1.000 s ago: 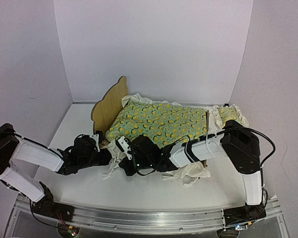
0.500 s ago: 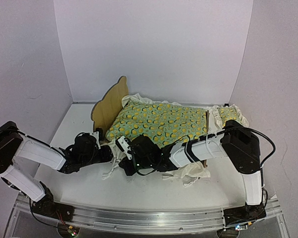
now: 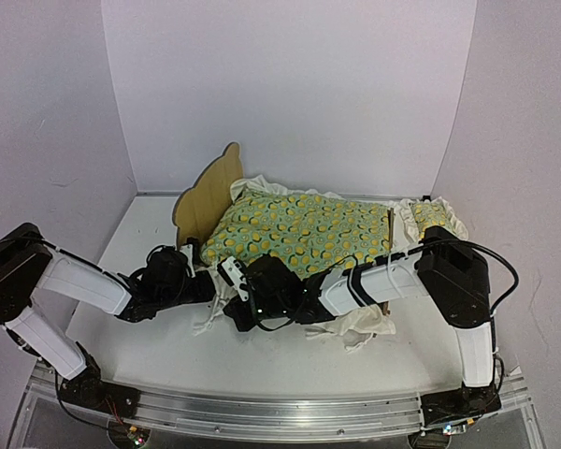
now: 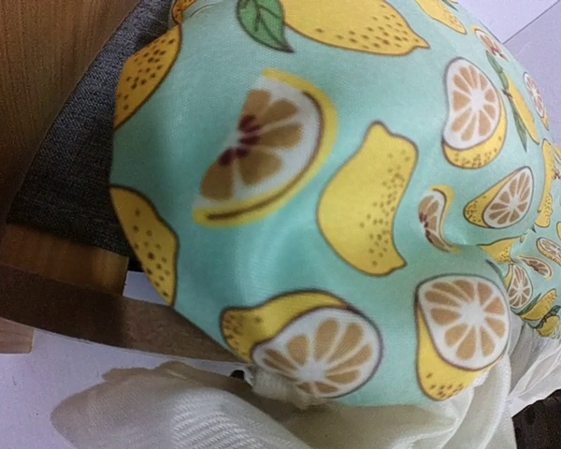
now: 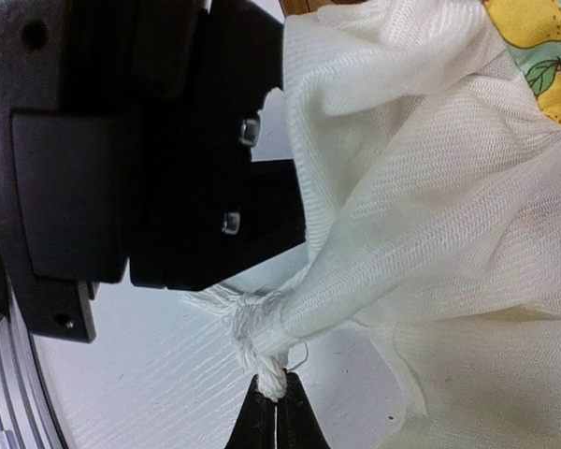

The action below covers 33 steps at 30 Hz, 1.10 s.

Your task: Set up the pet bed

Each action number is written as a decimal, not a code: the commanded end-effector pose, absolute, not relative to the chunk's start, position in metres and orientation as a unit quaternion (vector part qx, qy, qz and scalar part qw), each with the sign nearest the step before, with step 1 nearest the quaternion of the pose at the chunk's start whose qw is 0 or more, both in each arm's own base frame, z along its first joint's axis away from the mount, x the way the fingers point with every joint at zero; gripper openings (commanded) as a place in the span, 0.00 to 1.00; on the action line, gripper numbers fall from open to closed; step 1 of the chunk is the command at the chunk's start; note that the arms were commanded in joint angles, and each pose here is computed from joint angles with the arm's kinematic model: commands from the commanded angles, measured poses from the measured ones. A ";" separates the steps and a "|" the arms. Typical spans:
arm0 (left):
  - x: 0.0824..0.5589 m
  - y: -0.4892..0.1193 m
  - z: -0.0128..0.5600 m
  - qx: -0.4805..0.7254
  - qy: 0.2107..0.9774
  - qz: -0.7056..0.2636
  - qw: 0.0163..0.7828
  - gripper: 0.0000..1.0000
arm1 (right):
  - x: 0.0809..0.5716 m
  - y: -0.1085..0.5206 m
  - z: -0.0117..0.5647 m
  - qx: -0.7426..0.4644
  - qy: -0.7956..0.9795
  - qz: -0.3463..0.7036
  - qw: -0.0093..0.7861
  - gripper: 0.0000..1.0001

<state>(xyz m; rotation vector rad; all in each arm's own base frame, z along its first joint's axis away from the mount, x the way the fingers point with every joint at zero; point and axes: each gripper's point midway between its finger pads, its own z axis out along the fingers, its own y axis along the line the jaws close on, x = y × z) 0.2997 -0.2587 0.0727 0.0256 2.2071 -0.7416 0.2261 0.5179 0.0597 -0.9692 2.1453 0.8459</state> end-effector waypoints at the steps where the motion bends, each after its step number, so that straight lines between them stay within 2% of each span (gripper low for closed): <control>1: 0.322 -0.266 0.109 0.008 0.839 -0.304 0.450 0.05 | 0.229 0.533 0.104 -0.352 0.791 0.361 0.348 0.00; 3: 0.318 -0.263 0.112 0.010 0.837 -0.307 0.453 0.00 | 0.232 0.536 0.102 -0.339 0.796 0.363 0.347 0.00; 20: 0.295 -0.250 0.118 0.043 0.841 -0.304 0.445 0.00 | 0.262 0.570 0.066 -0.294 0.814 0.366 0.341 0.00; 25: 0.296 -0.250 0.115 0.048 0.845 -0.296 0.443 0.00 | 0.289 0.552 0.067 -0.263 0.825 0.316 0.388 0.00; 29: 0.297 -0.249 0.110 0.055 0.850 -0.282 0.441 0.00 | 0.298 0.544 0.094 -0.260 0.806 0.304 0.436 0.00; 33: 0.295 -0.247 0.103 0.063 0.860 -0.267 0.431 0.00 | 0.303 0.543 0.113 -0.271 0.792 0.306 0.452 0.00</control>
